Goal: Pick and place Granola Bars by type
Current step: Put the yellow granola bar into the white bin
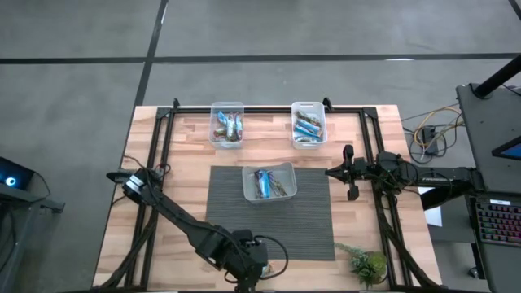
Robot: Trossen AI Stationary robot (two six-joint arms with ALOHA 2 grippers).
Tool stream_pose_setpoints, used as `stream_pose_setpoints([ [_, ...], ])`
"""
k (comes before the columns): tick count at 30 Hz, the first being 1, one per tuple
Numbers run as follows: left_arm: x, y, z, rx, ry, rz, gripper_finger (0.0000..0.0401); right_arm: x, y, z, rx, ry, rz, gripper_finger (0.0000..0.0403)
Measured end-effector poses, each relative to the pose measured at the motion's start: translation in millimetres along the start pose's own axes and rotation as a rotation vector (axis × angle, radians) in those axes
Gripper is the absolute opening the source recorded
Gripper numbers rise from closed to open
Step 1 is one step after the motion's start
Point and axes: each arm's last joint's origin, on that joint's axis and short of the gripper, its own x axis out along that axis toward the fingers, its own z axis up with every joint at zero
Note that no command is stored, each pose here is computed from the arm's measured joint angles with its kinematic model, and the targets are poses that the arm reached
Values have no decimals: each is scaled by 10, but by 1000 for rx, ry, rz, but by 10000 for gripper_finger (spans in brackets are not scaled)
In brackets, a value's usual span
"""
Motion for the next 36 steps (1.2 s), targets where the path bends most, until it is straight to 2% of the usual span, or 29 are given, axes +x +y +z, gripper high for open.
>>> stream_pose_setpoints([
  [8,8,-48,161,-5,-8,3,220,0,0,-1,0,1,0,9],
  [17,413,-24,74,-15,129,-6,220,0,0,0,0,0,0,9],
  [28,820,97,-22,-69,143,137,219,0,0,-1,0,1,0,9],
  [36,966,125,-68,-85,163,163,219,0,0,-1,0,1,0,9],
])
